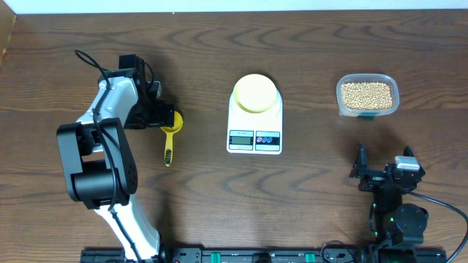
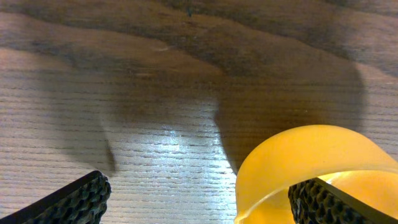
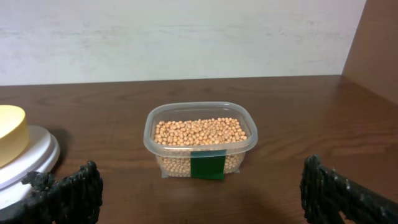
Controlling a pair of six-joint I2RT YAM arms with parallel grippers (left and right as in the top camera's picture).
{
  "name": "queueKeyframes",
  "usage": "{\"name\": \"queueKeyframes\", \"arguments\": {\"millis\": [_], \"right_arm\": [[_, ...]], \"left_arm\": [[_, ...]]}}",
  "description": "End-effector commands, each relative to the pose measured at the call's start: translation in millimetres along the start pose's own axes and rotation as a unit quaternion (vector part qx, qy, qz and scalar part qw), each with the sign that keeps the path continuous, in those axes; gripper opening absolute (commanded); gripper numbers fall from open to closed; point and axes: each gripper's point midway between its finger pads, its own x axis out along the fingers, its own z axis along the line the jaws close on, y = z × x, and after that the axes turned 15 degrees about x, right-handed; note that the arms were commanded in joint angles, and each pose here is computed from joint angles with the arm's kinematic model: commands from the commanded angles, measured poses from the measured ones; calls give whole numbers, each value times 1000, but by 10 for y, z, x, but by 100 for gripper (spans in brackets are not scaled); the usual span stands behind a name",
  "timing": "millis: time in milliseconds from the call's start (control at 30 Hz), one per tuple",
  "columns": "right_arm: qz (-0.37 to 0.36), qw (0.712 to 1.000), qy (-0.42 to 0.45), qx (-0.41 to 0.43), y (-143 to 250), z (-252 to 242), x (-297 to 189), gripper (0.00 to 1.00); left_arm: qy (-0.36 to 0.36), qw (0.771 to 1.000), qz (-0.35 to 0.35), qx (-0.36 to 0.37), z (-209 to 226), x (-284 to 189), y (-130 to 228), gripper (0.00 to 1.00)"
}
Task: Scoop item into bowl and weigh 50g on scale
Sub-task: 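Close the left gripper on the yellow scoop's cup rim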
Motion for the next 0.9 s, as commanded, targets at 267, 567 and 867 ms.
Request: {"name": "queueKeyframes", "arguments": {"millis": [267,567,867], "right_arm": [[-2,1000,-1,8,-1,7,-4,99],[-2,1000,-1,8,-1,7,-4,99],[-2,1000,-1,8,-1,7,-4,99]], "left_arm": [[-1,1000,15,3,16,99,95,94],[0,1000,18,3,7,123,122,94],[0,1000,19,3,7,123,123,94]]}}
